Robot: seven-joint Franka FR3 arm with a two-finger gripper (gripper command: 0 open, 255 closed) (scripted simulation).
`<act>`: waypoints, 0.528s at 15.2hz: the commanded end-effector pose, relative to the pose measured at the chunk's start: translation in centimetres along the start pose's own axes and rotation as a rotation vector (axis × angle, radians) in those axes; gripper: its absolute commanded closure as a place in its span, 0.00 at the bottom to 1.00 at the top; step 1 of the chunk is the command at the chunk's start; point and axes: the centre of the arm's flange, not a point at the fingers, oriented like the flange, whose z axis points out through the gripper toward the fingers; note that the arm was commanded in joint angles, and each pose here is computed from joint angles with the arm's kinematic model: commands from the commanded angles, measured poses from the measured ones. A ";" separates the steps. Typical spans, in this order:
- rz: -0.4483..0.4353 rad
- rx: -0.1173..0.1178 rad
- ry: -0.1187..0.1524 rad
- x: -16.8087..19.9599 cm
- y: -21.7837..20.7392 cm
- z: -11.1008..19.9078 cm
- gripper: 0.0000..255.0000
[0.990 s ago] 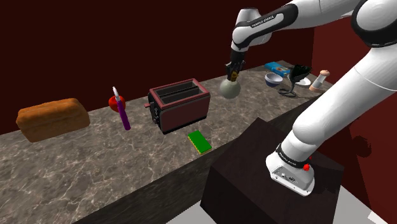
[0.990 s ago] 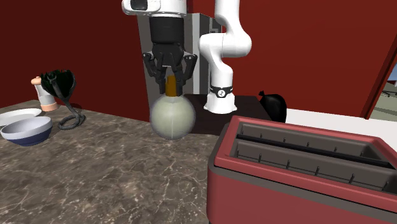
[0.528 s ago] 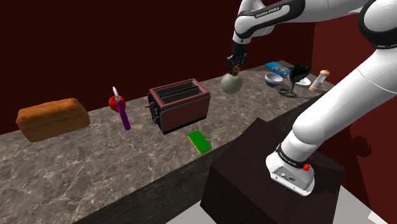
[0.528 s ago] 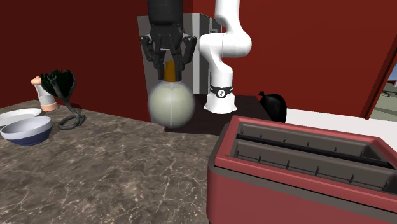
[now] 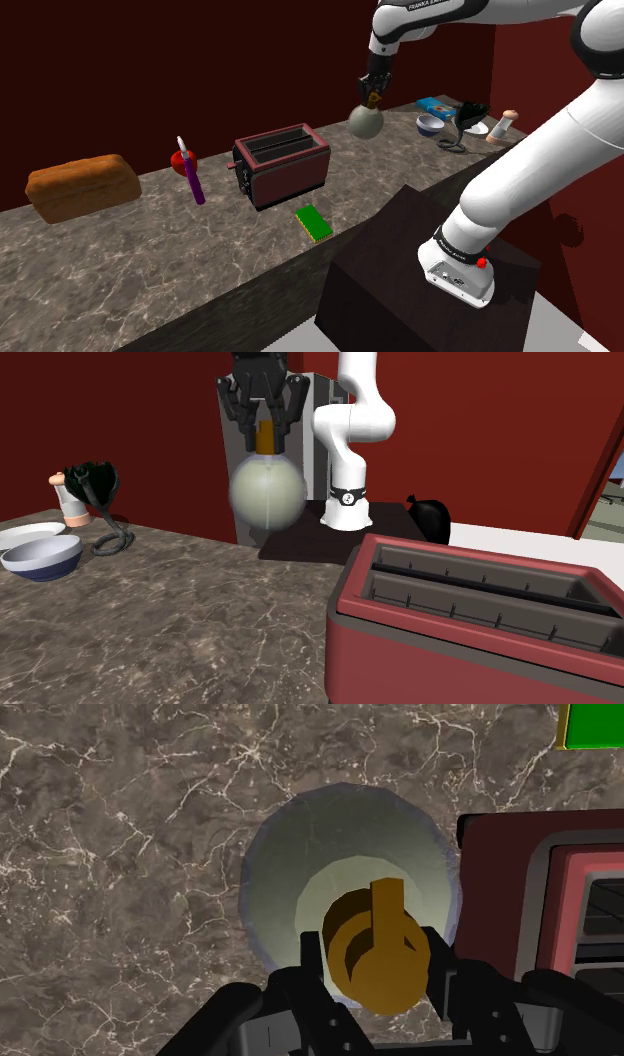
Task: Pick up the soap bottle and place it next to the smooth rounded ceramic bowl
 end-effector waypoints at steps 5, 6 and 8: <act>0.000 0.000 0.000 0.0 0.1 -3.3 1.00; 0.000 0.000 0.000 0.0 0.1 -3.8 1.00; 0.000 0.000 0.000 0.1 1.4 -4.0 1.00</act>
